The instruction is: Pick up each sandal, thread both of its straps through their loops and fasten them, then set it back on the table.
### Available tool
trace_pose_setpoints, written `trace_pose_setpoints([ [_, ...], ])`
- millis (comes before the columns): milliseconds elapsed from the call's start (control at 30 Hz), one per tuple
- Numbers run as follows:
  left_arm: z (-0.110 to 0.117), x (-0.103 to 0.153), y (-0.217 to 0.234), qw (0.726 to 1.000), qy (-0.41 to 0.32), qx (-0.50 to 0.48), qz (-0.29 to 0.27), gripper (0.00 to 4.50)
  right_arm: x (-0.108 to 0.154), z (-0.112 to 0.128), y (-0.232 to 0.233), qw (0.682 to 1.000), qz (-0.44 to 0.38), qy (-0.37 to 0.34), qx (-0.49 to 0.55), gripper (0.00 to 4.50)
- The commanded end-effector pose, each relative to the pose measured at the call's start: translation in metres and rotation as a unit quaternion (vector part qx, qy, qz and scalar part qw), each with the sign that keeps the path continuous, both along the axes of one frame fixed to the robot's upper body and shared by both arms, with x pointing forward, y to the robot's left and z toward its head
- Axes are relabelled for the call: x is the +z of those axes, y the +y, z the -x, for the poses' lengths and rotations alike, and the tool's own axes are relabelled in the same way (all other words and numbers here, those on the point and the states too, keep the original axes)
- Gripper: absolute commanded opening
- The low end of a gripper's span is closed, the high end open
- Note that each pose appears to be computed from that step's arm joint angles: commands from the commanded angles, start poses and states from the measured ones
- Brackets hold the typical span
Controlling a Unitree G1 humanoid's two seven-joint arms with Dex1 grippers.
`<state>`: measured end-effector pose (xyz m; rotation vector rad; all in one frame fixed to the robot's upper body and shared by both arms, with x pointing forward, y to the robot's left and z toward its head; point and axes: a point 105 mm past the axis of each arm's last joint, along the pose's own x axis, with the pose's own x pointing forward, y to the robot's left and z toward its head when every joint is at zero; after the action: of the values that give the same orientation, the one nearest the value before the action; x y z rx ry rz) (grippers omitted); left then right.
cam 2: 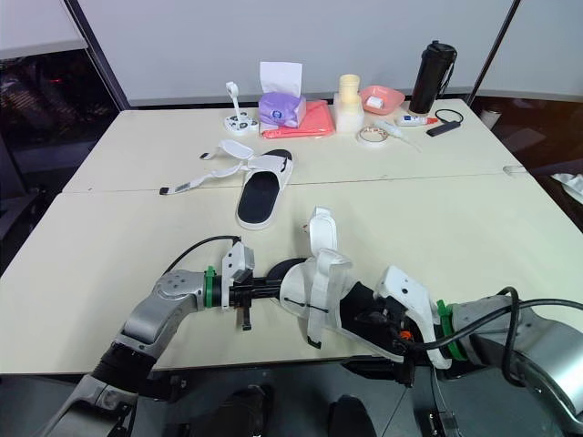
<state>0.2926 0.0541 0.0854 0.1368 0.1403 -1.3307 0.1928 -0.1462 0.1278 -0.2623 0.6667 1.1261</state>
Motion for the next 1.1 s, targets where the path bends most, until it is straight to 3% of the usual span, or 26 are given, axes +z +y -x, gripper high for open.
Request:
trace_pose_setpoints([
  [33,0.002,-0.002,-0.003,1.000,0.004,-0.006,-0.002,0.00,0.014,0.006,0.010,0.999,-0.028,-0.013,0.015,4.48],
  [433,0.005,0.000,-0.007,1.000,0.006,-0.013,-0.001,0.00,0.002,0.019,0.033,0.994,-0.081,0.071,0.030,4.48],
  [833,0.005,0.004,-0.008,1.000,0.006,-0.002,0.004,0.00,-0.031,-0.012,0.029,0.997,-0.052,0.063,-0.014,4.48],
  [1100,0.004,0.005,-0.008,1.000,0.005,0.005,0.007,0.00,-0.026,-0.038,0.019,0.998,-0.054,0.012,-0.038,4.48],
])
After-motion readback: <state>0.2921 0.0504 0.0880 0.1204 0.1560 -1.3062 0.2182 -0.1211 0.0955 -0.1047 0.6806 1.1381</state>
